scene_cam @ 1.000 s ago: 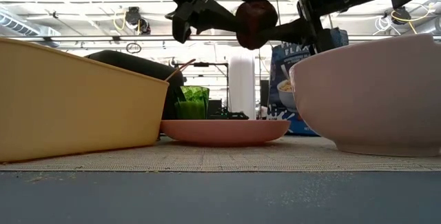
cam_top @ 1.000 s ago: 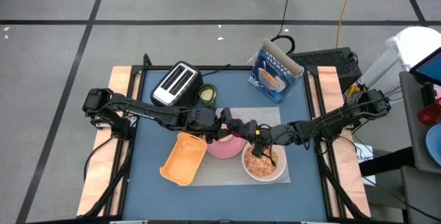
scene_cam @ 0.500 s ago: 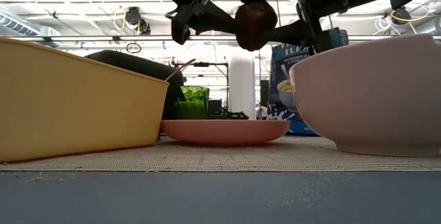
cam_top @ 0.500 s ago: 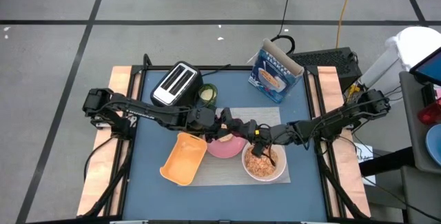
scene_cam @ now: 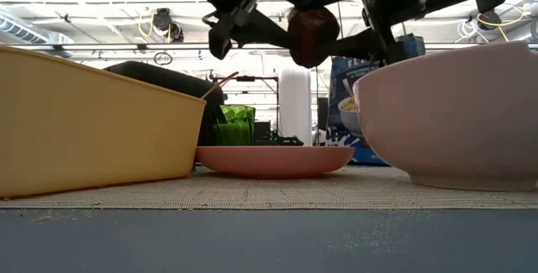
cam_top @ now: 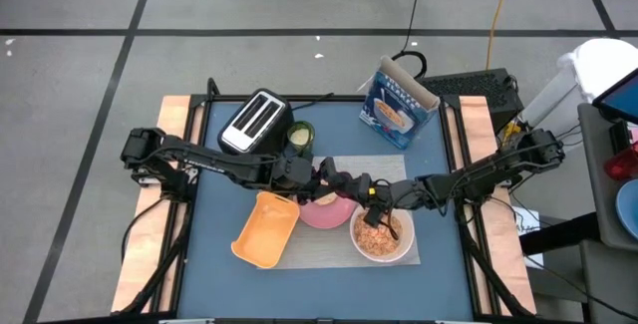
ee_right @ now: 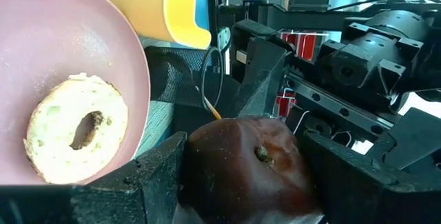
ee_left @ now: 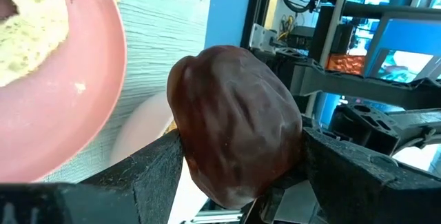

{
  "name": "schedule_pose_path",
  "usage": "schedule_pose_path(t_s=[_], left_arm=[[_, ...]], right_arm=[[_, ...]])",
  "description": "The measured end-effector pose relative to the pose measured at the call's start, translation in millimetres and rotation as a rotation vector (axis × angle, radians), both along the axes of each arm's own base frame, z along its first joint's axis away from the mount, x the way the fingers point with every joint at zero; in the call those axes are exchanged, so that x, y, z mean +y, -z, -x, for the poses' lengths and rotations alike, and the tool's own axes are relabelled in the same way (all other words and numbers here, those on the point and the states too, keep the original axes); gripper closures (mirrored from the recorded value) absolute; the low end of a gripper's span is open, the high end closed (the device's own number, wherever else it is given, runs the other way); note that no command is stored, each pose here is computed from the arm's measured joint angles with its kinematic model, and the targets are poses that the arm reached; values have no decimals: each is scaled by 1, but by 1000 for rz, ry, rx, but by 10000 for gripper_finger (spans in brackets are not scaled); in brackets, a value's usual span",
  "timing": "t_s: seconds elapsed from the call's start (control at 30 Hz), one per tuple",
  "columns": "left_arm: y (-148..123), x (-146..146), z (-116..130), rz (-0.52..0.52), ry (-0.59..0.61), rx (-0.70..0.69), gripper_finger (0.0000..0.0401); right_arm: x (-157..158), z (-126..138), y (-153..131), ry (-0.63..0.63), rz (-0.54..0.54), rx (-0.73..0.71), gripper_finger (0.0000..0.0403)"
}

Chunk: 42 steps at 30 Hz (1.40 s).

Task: Arrange a breakfast setting
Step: Put the red apple on the gray placemat

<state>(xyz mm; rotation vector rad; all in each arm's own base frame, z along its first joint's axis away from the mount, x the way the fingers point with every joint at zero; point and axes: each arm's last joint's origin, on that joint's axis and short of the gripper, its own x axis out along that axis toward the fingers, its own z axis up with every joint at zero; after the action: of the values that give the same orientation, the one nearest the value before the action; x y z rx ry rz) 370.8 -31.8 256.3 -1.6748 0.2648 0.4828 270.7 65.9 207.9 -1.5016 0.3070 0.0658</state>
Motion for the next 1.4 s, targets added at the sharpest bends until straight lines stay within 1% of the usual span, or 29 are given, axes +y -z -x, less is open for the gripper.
schedule_pose_path(t_s=[0.37,0.53,0.7,0.83,1.07,1.23,1.4], left_arm=[[0,1,0,-9,0,3,118],[0,4,0,-32,-50,1,118],[0,6,0,-101,-35,8,118],[-3,6,-1,-104,-42,-28,118],[-4,7,-1,-114,-48,-39,118],[-5,7,-2,-136,-38,-42,118],[-5,8,-1,-158,-40,-40,118]], right_arm=[[0,0,-1,0,5,-3,139],[-1,0,-1,10,8,-6,141],[-1,0,-1,15,11,-4,140],[-1,0,-2,27,9,-8,140],[-2,0,-2,88,16,-15,140],[-3,1,-1,137,-22,-27,142],[-5,2,0,221,-72,-45,140]])
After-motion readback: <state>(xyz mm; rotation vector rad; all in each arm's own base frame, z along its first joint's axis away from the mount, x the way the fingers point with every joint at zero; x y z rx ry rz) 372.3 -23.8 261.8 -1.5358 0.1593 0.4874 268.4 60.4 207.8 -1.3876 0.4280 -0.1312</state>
